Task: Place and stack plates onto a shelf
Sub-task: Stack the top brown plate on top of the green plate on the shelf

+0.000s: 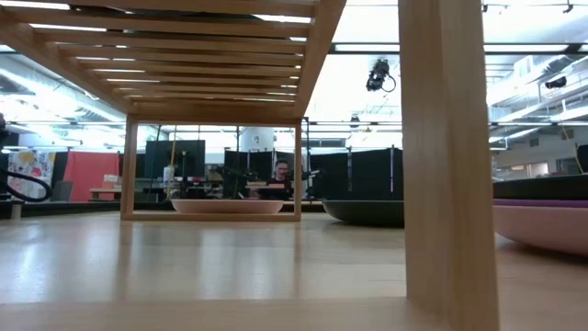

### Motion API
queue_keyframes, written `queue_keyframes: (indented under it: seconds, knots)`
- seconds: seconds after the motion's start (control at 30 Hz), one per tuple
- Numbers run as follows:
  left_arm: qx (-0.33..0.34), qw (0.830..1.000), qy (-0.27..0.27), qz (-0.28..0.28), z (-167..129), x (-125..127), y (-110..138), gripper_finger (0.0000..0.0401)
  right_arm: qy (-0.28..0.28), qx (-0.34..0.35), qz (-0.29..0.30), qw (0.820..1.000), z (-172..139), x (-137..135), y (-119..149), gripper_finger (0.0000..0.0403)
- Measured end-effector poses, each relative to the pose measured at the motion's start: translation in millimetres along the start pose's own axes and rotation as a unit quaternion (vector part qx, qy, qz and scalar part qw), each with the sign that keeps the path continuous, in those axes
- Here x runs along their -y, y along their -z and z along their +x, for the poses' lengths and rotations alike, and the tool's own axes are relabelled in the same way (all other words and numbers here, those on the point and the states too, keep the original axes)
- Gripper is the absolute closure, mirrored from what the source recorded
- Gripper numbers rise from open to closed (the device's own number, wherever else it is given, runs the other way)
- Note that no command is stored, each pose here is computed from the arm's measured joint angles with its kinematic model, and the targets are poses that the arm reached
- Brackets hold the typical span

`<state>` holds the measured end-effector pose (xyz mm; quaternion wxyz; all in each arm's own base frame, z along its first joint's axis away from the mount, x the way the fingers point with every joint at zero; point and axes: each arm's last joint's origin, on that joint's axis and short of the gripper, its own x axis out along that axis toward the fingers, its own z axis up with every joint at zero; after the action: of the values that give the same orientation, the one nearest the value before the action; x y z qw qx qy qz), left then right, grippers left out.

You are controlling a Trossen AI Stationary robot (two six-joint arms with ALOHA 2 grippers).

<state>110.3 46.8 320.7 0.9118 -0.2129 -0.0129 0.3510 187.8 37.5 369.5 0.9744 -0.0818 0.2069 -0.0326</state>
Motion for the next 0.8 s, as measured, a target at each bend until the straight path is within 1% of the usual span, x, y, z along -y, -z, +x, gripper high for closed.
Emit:
queue_keyframes:
  seconds: [0.2, 0.4, 0.57, 0.67, 0.8]
  knots:
    - [-0.03, 0.996, -0.065, 0.048, 33.2, -20.2, -0.3, 0.0273, 0.013, 0.008, 0.031, 0.999, 1.4, 5.4, -1.6, 0.0271]
    - [-0.056, 0.991, -0.092, 0.077, 58.3, -45.9, -3.7, 0.0273, 0.027, 0.017, 0.045, 0.998, 2.7, 11.0, -3.4, 0.0271]
    - [-0.071, 0.985, -0.114, 0.108, 66.2, -60.5, -4.6, 0.0273, 0.038, 0.017, 0.05, 0.998, 3.7, 15.6, -3.3, 0.0271]
    - [-0.078, 0.979, -0.119, 0.144, 67.8, -63.5, -4.6, 0.0273, 0.045, 0.016, 0.055, 0.997, 4.3, 18.7, -3.0, 0.0271]
    - [-0.083, 0.973, -0.114, 0.185, 67.7, -63.2, -4.6, 0.0273, 0.056, 0.015, 0.084, 0.995, 5.1, 23.1, -2.4, 0.0271]
